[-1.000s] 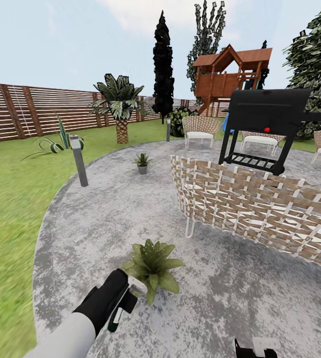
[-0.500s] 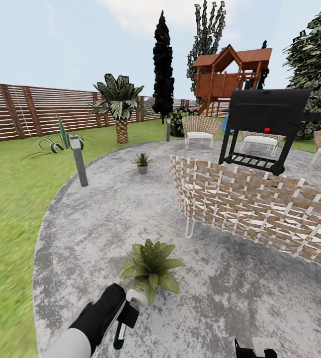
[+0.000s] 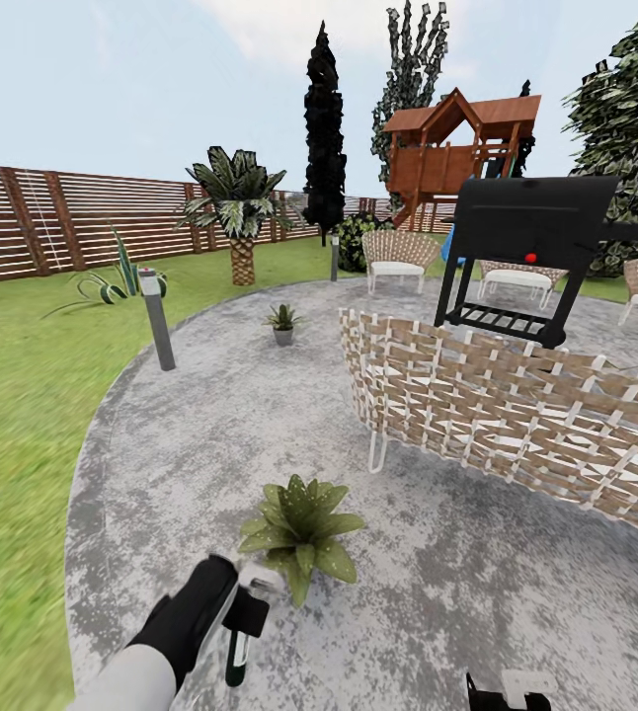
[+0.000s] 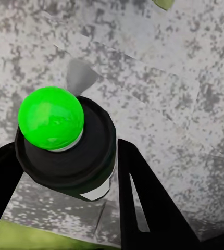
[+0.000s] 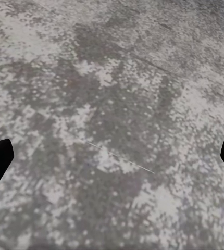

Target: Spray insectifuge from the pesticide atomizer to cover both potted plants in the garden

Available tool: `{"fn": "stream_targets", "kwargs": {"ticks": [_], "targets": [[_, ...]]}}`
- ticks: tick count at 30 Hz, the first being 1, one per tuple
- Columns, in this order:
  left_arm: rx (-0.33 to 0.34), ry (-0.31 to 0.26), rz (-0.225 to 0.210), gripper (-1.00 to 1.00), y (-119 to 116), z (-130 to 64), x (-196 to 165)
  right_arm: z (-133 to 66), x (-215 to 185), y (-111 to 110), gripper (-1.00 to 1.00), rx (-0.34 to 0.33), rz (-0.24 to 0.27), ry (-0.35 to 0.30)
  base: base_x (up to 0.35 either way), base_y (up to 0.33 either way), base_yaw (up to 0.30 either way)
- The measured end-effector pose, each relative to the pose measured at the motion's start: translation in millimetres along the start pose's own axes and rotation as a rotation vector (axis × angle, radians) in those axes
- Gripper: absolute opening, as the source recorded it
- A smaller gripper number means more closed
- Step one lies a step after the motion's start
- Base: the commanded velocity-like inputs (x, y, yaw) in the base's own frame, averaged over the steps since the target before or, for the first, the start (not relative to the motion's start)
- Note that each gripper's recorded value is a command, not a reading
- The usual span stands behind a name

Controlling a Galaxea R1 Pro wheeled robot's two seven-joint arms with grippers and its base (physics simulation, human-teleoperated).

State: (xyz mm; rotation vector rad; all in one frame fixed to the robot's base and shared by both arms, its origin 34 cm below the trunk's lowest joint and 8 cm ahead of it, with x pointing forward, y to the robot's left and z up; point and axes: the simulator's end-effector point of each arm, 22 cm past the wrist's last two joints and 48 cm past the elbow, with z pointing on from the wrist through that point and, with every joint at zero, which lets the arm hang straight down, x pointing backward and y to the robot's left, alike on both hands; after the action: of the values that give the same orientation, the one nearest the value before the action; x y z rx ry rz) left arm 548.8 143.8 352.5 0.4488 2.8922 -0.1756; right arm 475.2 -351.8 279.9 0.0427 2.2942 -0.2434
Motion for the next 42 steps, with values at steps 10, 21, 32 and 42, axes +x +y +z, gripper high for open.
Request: {"fn": "stream_targets", "kwargs": {"ticks": [10, 21, 32, 42], "targets": [[-0.024, 0.051, 0.031, -1.00, -0.5, 12.7, 33.2, 0.0, 0.0, 0.7, 1.00, -0.001, 0.001, 0.000, 0.000, 0.000, 0.102], [-0.026, 0.050, 0.030, -1.00, 0.1, 12.3, 32.4, 0.0, -0.1, -0.1, 1.00, 0.000, 0.000, 0.000, 0.007, -0.173, 0.008], [-0.035, 0.032, 0.023, -1.00, 6.7, 6.5, 21.3, -0.1, -0.2, 0.8, 1.00, -0.001, 0.001, 0.000, 0.073, -0.250, 0.171], [-0.088, 0.056, 0.010, -1.00, 45.8, 5.3, 35.6, 0.0, 0.0, 0.8, 1.00, -0.001, 0.000, 0.000, 0.011, -0.014, 0.023]]}}
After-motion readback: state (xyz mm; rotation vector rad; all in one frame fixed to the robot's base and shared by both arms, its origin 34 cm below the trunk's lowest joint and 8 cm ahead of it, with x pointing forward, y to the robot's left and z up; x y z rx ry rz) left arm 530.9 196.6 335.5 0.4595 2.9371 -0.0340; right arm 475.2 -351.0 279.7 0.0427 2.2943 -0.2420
